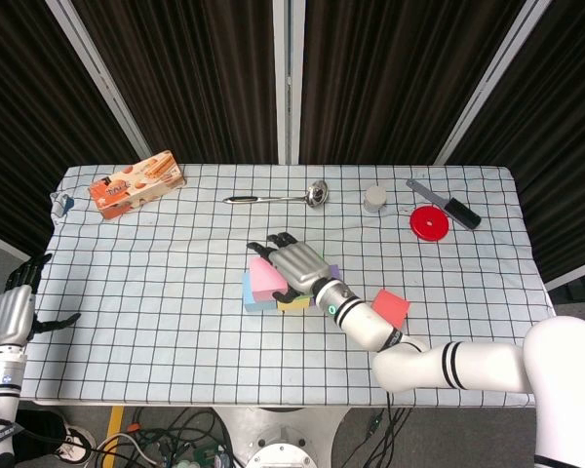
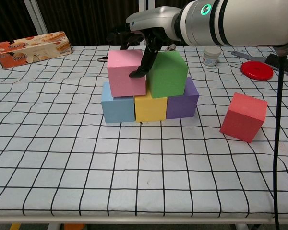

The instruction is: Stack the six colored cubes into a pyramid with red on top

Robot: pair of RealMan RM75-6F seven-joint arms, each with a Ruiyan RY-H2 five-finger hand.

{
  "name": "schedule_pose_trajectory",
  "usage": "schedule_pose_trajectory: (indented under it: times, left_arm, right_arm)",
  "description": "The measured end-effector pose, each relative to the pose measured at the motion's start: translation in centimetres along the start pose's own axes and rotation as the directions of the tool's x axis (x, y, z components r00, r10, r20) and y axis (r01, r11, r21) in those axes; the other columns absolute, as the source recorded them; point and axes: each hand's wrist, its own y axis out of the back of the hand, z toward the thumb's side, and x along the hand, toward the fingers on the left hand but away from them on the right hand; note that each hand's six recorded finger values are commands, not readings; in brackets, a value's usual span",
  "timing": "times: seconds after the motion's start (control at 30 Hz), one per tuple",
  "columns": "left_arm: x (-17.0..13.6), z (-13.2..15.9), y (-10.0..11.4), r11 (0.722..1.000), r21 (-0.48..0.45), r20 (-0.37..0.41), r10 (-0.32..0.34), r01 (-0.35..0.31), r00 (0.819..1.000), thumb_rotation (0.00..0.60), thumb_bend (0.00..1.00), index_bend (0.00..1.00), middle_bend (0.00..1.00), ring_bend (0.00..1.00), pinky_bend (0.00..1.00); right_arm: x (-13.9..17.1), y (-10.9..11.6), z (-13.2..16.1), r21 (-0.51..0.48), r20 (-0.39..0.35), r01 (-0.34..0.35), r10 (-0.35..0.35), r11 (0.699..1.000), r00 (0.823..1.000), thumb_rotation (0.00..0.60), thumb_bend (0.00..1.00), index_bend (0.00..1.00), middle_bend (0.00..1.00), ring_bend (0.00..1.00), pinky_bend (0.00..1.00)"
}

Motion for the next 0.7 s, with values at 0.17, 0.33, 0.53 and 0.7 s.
schedule_pose_trajectory:
  times: [0.17, 0.33, 0.53, 0.7]
  left_arm:
    - [0.07, -0.01, -0.01, 1.000, -0.005, 0.000, -0.001, 0.001, 1.000, 0.600, 0.00, 0.07, 0.03, 0.00, 0.04]
    - [0.09, 0.00, -0.10, 1.000, -0.008, -0.001, -0.010, 0.010, 1.000, 0.600, 0.00, 0.07, 0.03, 0.00, 0.04]
    - [0.10, -0.13, -0.32, 1.000, -0.019, -0.005, -0.023, 0.023, 1.000, 0.600, 0.00, 0.08, 0.03, 0.00, 0.04]
    - [0.16, -0.10, -0.25, 1.000, -0.018, -0.002, -0.023, 0.023, 1.000, 0.600, 0.00, 0.08, 0.03, 0.00, 0.04]
  right_arm:
    - [0.07, -0.07, -0.07, 0.007, 0.008, 0.001, -0.001, 1.000, 1.000, 0.600, 0.26, 0.00, 0.31, 0.00, 0.00]
    - [0.04, -0.24, -0.06, 0.006, 0.015, 0.001, -0.001, 1.000, 1.000, 0.600, 0.27, 0.00, 0.31, 0.00, 0.00]
    - [0.09, -0.41, 0.17, -0.006, 0.015, -0.001, 0.001, 1.000, 1.000, 0.600, 0.26, 0.00, 0.31, 0.00, 0.00]
    - [0.12, -0.51, 0.18, -0.008, 0.019, -0.005, 0.005, 1.000, 1.000, 0.600, 0.27, 0.00, 0.31, 0.00, 0.00]
